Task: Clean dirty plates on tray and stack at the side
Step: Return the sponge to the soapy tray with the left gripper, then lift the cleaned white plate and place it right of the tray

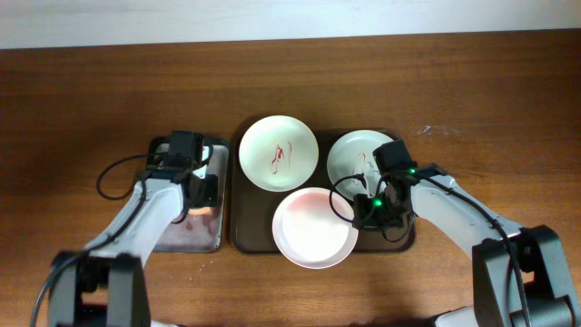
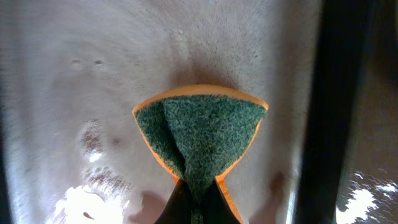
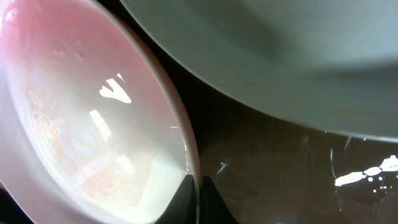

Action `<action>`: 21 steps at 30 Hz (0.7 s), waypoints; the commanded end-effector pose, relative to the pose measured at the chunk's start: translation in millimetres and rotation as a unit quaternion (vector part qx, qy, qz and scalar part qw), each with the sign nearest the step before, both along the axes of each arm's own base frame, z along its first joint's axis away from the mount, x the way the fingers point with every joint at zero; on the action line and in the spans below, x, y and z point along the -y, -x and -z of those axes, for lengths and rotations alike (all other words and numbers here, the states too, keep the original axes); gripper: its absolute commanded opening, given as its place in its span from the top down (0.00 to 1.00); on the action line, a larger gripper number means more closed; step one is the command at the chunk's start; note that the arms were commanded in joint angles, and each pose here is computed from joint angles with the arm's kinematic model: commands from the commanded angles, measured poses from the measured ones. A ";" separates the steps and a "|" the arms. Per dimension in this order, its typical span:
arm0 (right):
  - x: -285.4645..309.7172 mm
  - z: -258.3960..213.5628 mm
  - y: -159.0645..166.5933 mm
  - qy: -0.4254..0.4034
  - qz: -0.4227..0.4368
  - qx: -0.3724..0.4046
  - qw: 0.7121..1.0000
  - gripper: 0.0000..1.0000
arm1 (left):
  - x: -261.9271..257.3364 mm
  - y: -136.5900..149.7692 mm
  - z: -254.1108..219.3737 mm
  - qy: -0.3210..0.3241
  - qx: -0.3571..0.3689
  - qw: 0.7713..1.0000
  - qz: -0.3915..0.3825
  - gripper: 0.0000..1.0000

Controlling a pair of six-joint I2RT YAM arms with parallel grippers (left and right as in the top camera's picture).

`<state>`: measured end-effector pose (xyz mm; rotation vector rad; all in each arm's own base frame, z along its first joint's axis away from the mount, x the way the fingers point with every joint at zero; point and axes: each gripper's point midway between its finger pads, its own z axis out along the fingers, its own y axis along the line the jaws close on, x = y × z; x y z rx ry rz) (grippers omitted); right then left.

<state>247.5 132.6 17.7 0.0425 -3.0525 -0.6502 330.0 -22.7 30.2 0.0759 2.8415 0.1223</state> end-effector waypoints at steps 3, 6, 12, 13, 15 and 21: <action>-10.7 -8.0 -8.2 0.001 -0.037 0.032 0.999 0.96 | -5.1 -5.9 17.6 -0.019 -0.010 1.000 0.018 0.45; -6.6 -26.2 -21.6 0.033 -0.041 0.076 0.996 0.96 | -12.9 -9.0 15.7 -0.040 -0.002 0.999 0.011 0.43; 27.4 -79.9 -55.8 0.136 -0.017 0.174 0.975 0.96 | -0.4 -23.8 14.1 -0.004 0.028 1.000 0.008 0.39; 36.6 -87.0 -60.3 0.164 -0.017 0.185 0.969 0.96 | -0.5 -23.1 16.6 -0.003 0.025 1.000 0.005 0.39; 47.5 -104.3 -70.6 0.212 -0.011 0.208 0.955 0.96 | -0.9 -18.9 26.4 -0.004 0.008 1.000 0.003 0.38; 34.9 -139.0 -81.5 0.312 -0.044 0.283 0.906 0.96 | 3.6 -29.9 32.7 0.006 0.023 1.000 0.007 0.53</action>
